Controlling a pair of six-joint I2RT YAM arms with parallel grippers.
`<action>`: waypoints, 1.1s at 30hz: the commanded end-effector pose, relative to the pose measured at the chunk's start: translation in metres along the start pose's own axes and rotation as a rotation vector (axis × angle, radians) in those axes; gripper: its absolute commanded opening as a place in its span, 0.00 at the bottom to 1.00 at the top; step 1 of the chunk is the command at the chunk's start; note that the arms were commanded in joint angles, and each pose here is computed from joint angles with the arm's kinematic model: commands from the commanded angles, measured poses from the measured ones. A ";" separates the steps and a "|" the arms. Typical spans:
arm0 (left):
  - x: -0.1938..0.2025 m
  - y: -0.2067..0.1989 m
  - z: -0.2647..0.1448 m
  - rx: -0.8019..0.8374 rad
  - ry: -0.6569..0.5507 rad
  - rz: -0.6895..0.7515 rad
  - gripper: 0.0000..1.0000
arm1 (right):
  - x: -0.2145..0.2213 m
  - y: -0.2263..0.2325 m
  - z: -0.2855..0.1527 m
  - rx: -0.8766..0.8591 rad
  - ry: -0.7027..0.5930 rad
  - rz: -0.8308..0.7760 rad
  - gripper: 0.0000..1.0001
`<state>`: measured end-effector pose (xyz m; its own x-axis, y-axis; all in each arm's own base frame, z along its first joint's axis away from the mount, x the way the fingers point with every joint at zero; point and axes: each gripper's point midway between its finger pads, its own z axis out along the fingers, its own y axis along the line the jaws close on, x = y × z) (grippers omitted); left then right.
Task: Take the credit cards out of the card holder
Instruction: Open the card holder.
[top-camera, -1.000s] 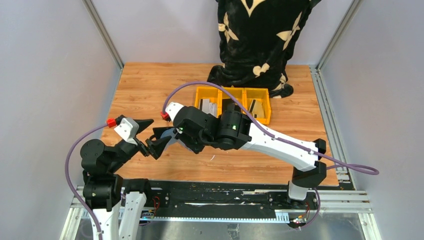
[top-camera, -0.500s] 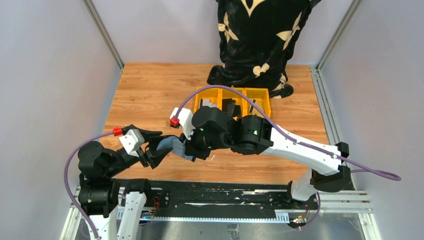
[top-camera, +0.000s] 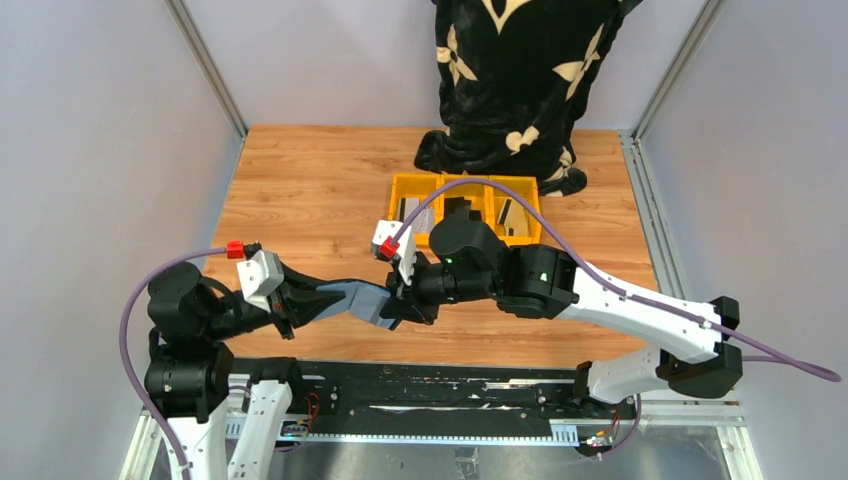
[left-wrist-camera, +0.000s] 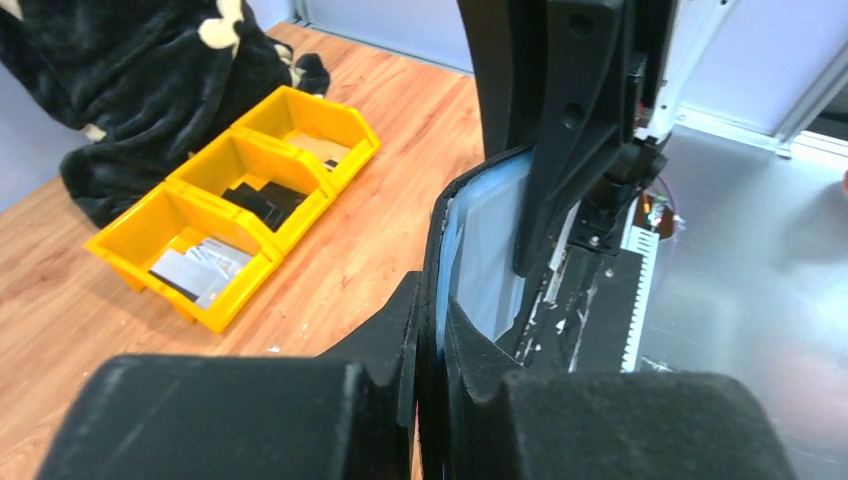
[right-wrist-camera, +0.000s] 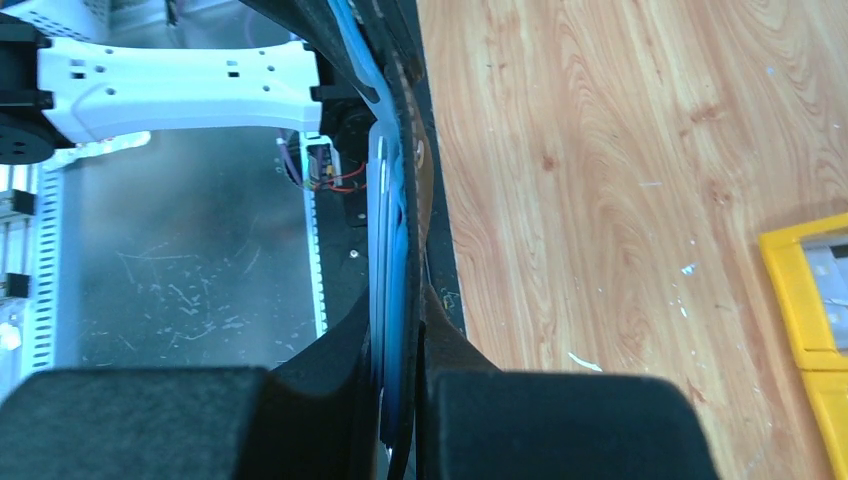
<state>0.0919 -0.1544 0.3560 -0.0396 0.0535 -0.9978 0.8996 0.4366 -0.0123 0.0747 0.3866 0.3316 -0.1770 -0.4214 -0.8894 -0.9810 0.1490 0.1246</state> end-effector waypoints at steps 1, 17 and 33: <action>-0.006 -0.014 -0.001 0.064 -0.006 -0.049 0.09 | -0.040 0.011 -0.020 -0.108 -0.191 0.005 0.00; -0.028 -0.017 0.001 0.115 -0.007 -0.142 0.00 | -0.042 0.026 -0.046 -0.256 -0.473 -0.037 0.24; -0.031 -0.024 -0.001 0.124 -0.010 -0.164 0.00 | -0.025 0.029 -0.046 -0.270 -0.426 -0.034 0.23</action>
<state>0.0788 -0.1638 0.3818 -0.1860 -0.0131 -0.9825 0.9215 0.3445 -0.1790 0.0536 0.3670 0.3683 -0.1753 -0.0315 -0.9840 -0.9811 -0.0779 0.1773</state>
